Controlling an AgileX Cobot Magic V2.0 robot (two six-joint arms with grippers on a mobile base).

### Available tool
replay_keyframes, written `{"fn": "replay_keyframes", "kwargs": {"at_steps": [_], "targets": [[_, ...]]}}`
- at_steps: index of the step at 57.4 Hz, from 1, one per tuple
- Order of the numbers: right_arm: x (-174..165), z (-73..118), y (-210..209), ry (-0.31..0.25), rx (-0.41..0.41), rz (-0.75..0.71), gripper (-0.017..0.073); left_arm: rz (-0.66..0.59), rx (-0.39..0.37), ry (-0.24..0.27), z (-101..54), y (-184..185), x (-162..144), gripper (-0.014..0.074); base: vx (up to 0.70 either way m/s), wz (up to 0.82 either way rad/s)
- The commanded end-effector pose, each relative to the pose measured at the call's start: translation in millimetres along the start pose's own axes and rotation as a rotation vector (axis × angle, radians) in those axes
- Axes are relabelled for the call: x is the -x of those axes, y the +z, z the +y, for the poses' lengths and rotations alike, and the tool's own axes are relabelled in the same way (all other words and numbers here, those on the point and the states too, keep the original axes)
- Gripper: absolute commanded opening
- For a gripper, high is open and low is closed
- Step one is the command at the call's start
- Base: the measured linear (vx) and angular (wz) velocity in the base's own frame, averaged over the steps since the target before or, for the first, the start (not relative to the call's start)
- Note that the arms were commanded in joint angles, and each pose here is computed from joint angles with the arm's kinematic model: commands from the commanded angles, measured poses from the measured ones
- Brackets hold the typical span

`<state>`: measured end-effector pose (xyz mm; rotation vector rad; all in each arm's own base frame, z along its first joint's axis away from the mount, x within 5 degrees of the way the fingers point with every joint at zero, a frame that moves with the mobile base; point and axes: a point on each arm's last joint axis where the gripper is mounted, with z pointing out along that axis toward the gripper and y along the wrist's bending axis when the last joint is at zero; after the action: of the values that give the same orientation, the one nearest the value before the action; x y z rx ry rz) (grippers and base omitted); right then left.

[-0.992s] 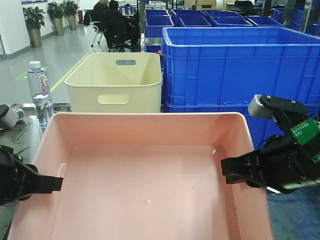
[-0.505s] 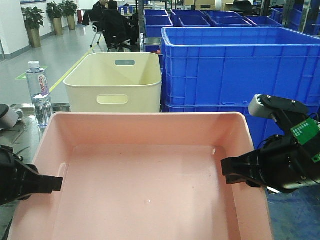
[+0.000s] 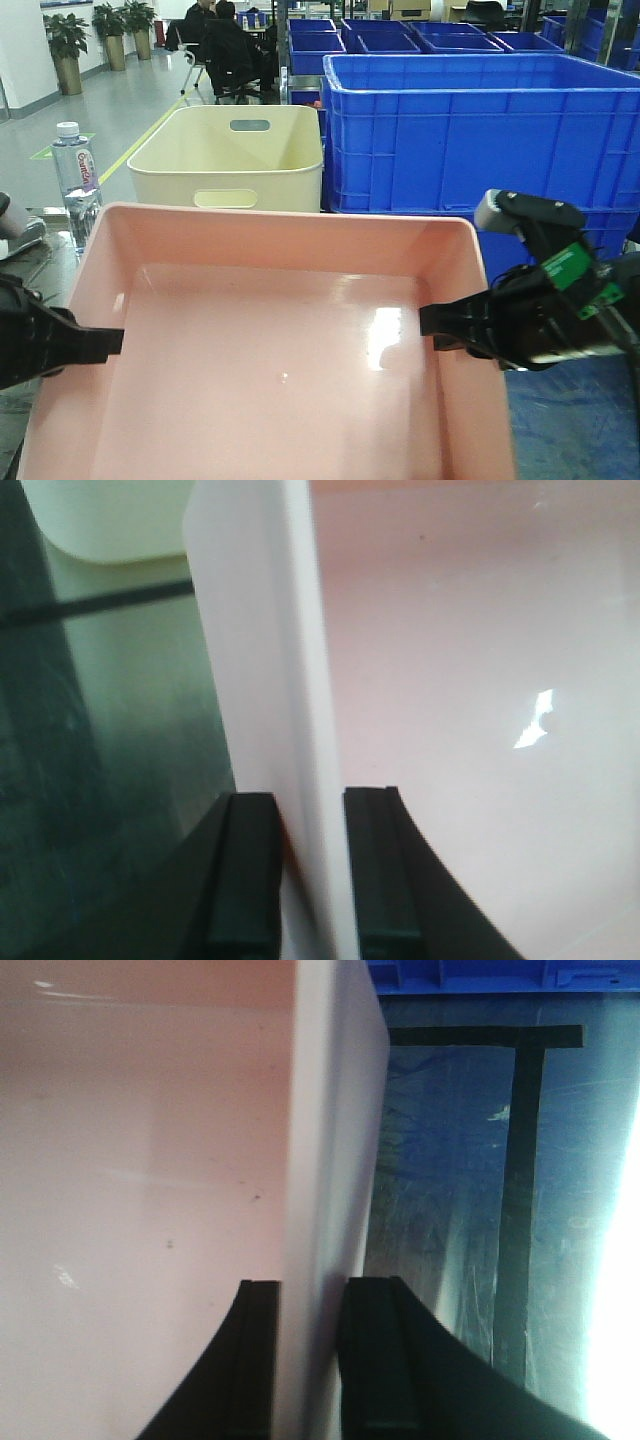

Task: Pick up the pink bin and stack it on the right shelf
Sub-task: 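Lower the pink bin onto the metal table with both grippers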

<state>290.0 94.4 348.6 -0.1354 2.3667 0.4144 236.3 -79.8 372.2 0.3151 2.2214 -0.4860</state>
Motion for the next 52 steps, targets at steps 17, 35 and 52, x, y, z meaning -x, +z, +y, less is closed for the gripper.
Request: {"fn": "replay_keyframes", "kwargs": {"at_steps": [17, 35, 52], "targets": [[16.3, -11.1, 34.8, -0.035, -0.046, -0.072, 0.0169, 0.052, 0.007, -0.01, 9.7, 33.0, 4.4, 0.0244, 0.0, 0.0], [17.1, -12.9, 36.3, -0.06, -0.064, -0.078, 0.044, 0.059, 0.008, -0.027, 12.5, 42.5, 4.1, 0.0579, 0.0, 0.0], [26.6, -1.7, -15.6, -0.064, -0.031, -0.226, 0.0344, -0.168, 0.019, 0.005, 0.4, -4.2, 20.3, 0.0442, 0.0, 0.0]]}}
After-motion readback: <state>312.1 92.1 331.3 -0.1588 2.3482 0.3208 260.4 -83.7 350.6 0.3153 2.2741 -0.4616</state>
